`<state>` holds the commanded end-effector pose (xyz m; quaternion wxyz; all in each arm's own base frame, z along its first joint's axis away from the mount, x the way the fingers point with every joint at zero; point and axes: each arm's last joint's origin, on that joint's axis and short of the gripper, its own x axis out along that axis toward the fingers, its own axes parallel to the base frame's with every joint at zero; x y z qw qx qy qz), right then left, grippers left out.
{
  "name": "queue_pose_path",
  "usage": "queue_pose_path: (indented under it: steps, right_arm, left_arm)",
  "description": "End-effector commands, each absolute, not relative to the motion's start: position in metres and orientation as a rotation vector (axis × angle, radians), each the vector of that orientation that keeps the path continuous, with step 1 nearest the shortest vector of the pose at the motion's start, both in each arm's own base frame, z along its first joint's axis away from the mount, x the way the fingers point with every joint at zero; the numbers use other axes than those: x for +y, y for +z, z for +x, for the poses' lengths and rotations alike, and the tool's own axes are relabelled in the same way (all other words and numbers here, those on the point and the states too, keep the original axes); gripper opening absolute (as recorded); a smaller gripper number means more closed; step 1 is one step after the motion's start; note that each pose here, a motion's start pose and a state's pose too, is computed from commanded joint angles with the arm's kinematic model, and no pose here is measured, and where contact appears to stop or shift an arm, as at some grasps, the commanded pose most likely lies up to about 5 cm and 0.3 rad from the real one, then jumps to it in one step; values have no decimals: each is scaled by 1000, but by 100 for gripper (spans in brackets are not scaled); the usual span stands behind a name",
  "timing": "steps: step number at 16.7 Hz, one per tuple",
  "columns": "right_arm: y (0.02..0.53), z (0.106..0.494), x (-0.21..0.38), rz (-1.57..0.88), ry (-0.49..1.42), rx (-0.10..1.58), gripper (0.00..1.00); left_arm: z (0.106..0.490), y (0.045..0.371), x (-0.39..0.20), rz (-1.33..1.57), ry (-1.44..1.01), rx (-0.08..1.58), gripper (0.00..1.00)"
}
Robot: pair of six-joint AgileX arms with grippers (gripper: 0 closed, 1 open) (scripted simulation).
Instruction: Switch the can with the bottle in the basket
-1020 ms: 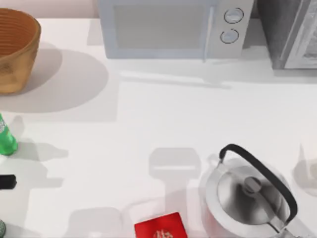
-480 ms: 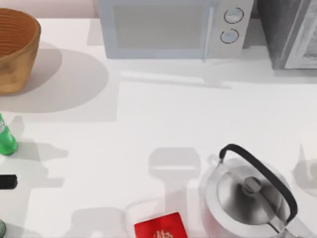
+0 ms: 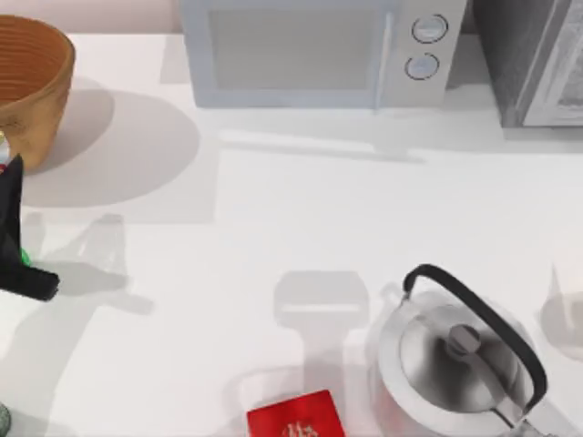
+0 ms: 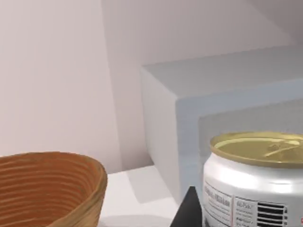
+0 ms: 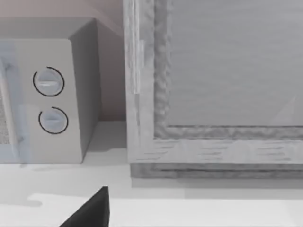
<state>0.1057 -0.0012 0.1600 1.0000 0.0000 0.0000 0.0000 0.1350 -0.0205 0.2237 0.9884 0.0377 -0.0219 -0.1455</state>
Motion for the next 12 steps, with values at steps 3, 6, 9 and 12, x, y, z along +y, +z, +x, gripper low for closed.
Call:
queue_pose_path:
  steps: [3, 6, 9, 12]
  right_arm:
    - [160, 106, -1, 0, 0, 0, 100]
    - [160, 106, -1, 0, 0, 0, 100]
    - [160, 106, -1, 0, 0, 0, 100]
    - [160, 106, -1, 0, 0, 0, 100]
  left_arm:
    - [156, 243, -30, 92, -411, -61, 0]
    - [180, 257, -42, 103, -525, -81, 0]
    - [205, 266, -55, 112, -638, -101, 0]
    - [232, 269, -69, 117, -749, -118, 0]
